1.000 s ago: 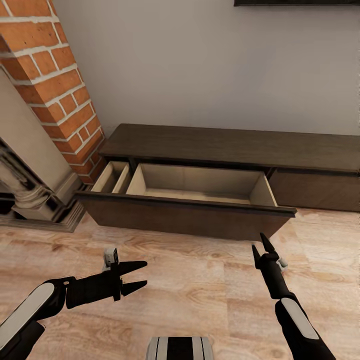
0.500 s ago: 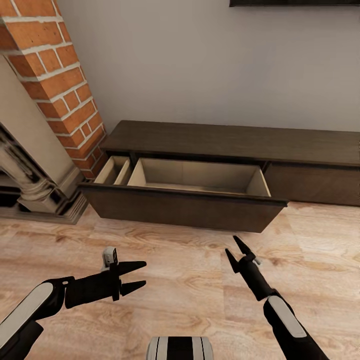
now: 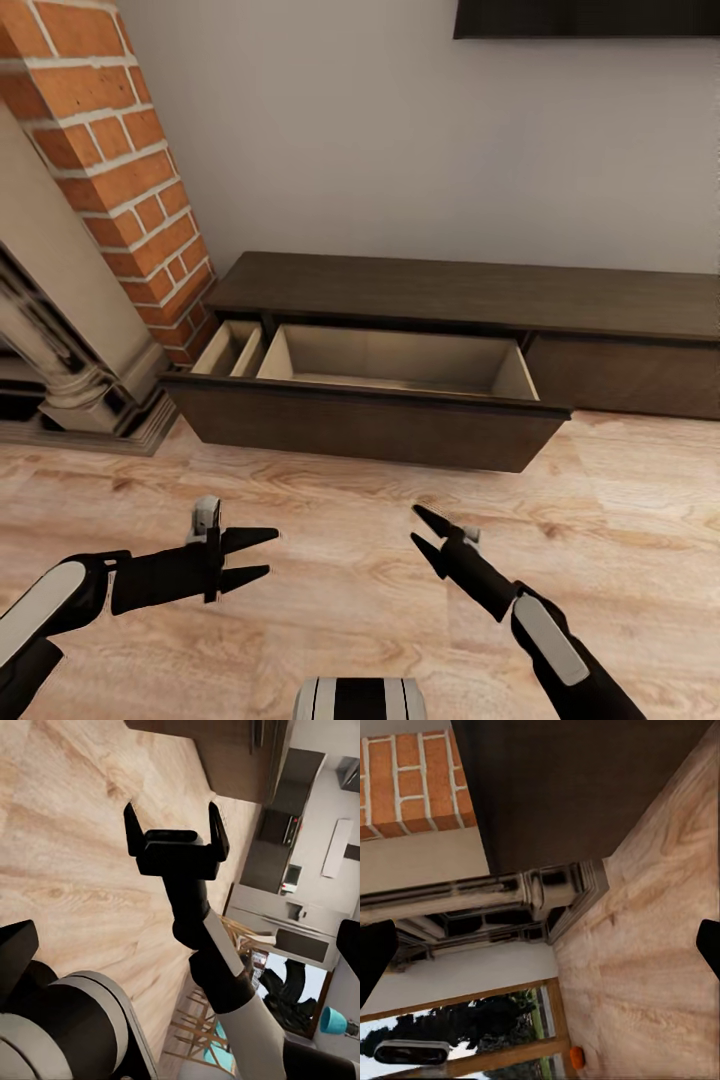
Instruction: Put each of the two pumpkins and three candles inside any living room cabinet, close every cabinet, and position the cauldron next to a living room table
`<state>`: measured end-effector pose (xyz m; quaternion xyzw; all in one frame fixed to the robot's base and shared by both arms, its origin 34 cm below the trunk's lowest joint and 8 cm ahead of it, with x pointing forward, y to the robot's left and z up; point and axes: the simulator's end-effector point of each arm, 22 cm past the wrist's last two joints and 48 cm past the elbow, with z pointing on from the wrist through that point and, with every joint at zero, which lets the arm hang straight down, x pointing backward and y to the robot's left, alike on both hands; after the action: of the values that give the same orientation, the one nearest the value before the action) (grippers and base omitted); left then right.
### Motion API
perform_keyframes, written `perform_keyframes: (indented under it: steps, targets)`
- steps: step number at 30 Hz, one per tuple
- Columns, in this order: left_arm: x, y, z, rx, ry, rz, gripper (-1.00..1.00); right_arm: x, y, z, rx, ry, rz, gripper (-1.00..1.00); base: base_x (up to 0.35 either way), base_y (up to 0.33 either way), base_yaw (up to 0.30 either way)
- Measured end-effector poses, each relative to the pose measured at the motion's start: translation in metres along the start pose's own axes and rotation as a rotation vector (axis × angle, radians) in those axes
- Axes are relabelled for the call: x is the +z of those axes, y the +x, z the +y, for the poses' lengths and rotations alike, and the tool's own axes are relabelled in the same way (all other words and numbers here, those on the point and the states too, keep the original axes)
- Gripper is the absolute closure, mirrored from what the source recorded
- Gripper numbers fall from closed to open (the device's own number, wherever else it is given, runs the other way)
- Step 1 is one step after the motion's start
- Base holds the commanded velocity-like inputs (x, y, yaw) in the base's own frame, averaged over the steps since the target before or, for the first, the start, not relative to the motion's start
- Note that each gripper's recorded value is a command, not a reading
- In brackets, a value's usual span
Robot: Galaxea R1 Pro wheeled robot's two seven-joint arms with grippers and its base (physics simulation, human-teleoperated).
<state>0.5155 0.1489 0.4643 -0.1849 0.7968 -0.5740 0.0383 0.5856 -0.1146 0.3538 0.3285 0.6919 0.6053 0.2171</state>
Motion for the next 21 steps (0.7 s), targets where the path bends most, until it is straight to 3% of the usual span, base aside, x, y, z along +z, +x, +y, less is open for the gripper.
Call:
perform_keyframes:
  steps: [7,11,15,21]
  targets:
    - [-0.012,-0.003,-0.005,0.031,-0.023,-0.014,-1.00,-0.003,0.007,0.000,-0.049,0.032,0.033,-1.00,0.000,0.000,0.000]
    - [-0.018,-0.005,0.013,0.046,-0.130,-0.025,-1.00,-0.006,0.014,-0.007,-0.094,0.070,0.064,-1.00,0.000,0.000,0.000]
    - [-0.025,-0.011,0.012,0.064,-0.164,-0.051,-1.00,-0.008,0.025,-0.015,-0.169,0.120,0.121,-1.00,0.000,0.000,0.000]
    - [-0.032,-0.015,0.013,0.081,-0.213,-0.072,-1.00,-0.008,0.029,-0.009,-0.218,0.132,0.138,-1.00,0.000,0.000,0.000]
